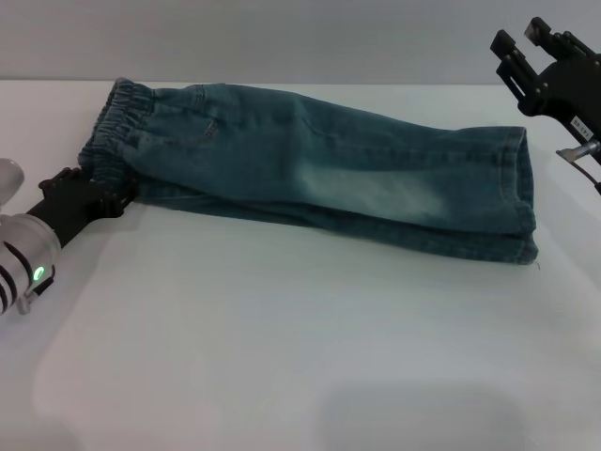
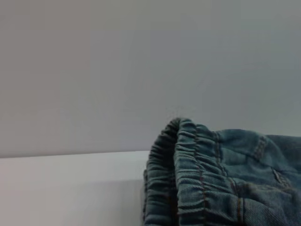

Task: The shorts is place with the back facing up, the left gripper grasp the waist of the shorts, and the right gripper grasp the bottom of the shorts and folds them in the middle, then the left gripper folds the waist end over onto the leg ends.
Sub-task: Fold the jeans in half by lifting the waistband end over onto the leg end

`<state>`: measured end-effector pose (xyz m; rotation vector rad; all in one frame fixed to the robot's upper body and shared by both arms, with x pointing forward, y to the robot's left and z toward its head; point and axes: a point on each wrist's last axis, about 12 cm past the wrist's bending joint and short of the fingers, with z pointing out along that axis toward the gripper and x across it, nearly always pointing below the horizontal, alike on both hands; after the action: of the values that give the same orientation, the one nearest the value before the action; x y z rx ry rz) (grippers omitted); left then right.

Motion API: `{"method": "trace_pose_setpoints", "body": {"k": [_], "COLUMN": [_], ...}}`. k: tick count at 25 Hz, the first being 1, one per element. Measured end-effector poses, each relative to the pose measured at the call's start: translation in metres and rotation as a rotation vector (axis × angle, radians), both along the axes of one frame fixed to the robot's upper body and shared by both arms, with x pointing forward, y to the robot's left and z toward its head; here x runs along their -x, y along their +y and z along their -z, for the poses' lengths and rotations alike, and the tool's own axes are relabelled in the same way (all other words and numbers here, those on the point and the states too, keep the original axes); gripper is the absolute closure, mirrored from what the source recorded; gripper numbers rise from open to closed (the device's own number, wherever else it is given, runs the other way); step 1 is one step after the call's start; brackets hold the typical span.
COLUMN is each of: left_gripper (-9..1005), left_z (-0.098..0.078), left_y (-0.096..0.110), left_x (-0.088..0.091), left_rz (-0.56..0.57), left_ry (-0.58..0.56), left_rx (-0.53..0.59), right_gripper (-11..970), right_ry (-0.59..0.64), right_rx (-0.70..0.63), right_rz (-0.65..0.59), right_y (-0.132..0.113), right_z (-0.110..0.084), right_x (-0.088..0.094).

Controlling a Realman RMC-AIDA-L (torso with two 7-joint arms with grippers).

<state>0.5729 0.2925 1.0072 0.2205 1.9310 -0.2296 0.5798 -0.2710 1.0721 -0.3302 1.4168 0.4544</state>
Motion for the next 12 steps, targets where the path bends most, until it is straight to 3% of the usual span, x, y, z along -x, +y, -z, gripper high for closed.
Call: {"method": "trace_pose_setpoints", "body": {"k": [12], "left_gripper": [442], "left_z": [-0.0017], "left_y": [-0.0019], "left_x": [-0.0015], "left_rz": [-0.003], "left_ry": [-0.007], "left_rx": [0.022], "right_gripper": [492], "right_ry": [0.002], "right_rx": [0.007], "right_rz": [0.01], "right_y": [-0.001], "right_z": [0.0005], "right_x": [-0.0007]}}
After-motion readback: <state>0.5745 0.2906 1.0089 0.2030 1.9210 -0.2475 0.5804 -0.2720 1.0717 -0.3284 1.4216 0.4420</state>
